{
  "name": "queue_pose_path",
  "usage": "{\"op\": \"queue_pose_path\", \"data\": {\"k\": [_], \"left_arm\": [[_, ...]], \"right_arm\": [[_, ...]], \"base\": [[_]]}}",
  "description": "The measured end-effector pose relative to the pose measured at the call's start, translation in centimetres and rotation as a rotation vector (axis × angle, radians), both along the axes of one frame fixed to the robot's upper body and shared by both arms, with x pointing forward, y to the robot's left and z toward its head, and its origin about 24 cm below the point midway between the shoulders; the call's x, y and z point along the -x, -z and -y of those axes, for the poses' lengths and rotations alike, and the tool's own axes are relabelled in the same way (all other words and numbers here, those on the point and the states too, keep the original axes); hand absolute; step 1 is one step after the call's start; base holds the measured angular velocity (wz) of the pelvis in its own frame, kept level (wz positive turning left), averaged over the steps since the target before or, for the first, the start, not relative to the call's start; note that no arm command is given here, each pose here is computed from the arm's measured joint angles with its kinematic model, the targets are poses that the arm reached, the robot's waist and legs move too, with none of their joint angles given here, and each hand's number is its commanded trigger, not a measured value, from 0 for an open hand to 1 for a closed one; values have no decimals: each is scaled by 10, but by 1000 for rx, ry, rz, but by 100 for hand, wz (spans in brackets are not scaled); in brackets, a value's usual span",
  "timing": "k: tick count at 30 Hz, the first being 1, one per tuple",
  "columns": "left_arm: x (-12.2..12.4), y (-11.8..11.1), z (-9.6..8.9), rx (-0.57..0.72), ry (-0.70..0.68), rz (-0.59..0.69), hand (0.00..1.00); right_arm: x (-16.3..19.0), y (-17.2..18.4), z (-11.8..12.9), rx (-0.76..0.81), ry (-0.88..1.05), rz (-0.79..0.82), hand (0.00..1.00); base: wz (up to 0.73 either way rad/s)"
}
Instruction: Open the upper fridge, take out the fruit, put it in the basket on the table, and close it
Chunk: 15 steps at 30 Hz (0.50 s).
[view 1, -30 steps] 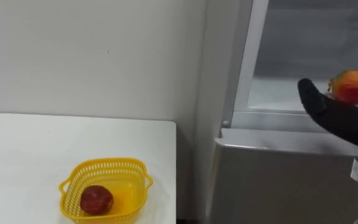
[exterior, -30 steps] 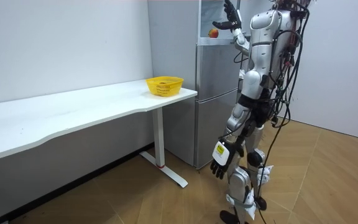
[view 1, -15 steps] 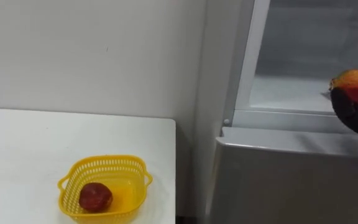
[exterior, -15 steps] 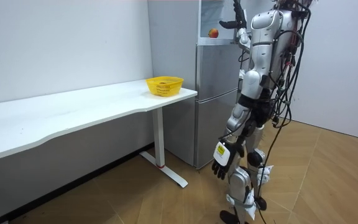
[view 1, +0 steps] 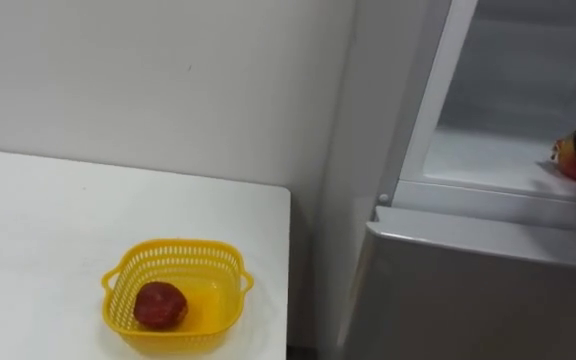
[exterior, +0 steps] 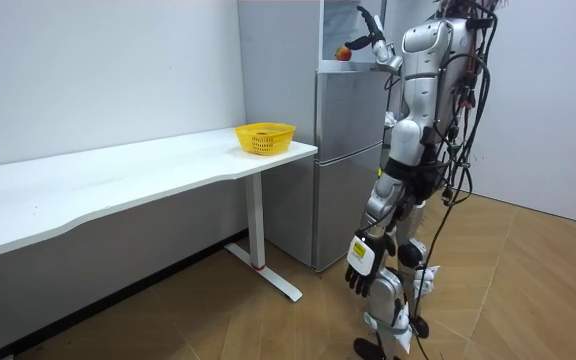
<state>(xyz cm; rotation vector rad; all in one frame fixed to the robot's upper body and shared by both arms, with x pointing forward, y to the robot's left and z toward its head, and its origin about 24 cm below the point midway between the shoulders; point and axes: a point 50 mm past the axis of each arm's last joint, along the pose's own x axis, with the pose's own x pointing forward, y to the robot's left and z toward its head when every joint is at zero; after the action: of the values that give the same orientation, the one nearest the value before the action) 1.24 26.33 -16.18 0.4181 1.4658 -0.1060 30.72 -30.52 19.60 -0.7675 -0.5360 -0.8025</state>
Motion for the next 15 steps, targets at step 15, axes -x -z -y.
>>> {"op": "queue_pose_path", "data": {"k": [15], "left_arm": [[-10,-3,-3,-18,18,35,0]], "right_arm": [[-11,12,20,-42,41,-161,0]], "base": [[0]]}}
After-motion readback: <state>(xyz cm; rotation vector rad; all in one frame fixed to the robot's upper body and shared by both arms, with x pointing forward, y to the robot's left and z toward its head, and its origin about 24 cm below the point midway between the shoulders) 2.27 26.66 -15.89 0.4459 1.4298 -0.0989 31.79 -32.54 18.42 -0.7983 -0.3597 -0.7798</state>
